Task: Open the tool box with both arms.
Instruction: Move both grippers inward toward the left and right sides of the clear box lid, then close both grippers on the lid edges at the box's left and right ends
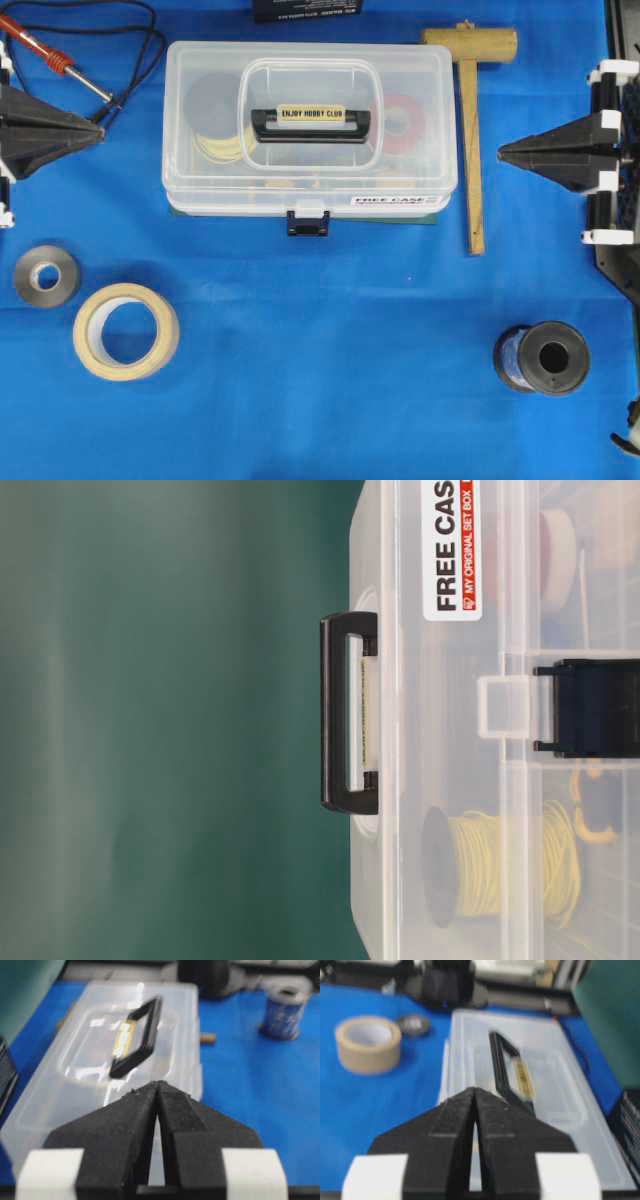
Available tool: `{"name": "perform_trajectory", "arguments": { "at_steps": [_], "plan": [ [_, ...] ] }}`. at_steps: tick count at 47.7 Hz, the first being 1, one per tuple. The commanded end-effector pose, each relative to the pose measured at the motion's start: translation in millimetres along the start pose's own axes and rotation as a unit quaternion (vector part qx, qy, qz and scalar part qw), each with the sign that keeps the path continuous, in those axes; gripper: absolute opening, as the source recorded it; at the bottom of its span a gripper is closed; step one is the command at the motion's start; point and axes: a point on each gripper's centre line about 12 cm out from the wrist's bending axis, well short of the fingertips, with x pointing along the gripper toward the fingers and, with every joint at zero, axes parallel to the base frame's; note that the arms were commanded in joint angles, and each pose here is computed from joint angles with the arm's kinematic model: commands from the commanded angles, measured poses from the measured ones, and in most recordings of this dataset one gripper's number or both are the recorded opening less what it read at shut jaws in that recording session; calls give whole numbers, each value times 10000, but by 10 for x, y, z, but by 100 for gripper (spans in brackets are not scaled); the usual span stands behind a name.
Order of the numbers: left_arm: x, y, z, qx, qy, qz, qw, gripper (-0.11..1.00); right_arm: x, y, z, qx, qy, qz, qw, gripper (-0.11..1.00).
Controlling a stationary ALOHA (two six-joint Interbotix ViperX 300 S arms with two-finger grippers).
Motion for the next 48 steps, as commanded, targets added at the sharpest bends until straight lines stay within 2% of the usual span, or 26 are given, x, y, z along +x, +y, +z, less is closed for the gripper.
{"name": "perform_trajectory", "arguments": {
  "at_steps": [1, 4, 8, 12, 16, 19, 22, 25, 38, 48],
  "plan": [
    [13, 27, -15, -2, 101, 65, 9999, 0, 7, -40, 53, 68, 81, -105, 9999, 0],
    [9, 47, -67, 19, 186, 115, 9998, 0, 10, -82, 10, 115, 215, -212, 9995, 1],
    [0, 78, -161, 27, 310, 195, 9993, 5, 28, -138, -56, 142, 402, -351, 9985, 19],
    [-17, 119, -303, 1, 542, 300, 9981, 24, 57, -202, -160, 191, 717, -504, 9960, 45],
    [-37, 146, -411, -17, 773, 371, 9963, 50, 79, -281, -314, 260, 1182, -690, 9903, 70],
    [-48, 169, -464, -39, 919, 430, 9948, 69, 92, -325, -415, 312, 1503, -791, 9850, 83],
    [-58, 197, -503, -66, 1064, 502, 9930, 84, 102, -351, -498, 343, 1757, -848, 9802, 84],
    [-68, 220, -535, -83, 1180, 560, 9914, 91, 120, -364, -560, 367, 1951, -868, 9763, 83],
    [2, 250, -682, -137, 1611, 609, 9850, 91, 224, -402, -743, 431, 2402, -913, 9655, 83],
    [200, 279, -751, -142, 1718, 622, 9831, 91, 373, -436, -826, 442, 2579, -928, 9607, 83]
  ]
}}
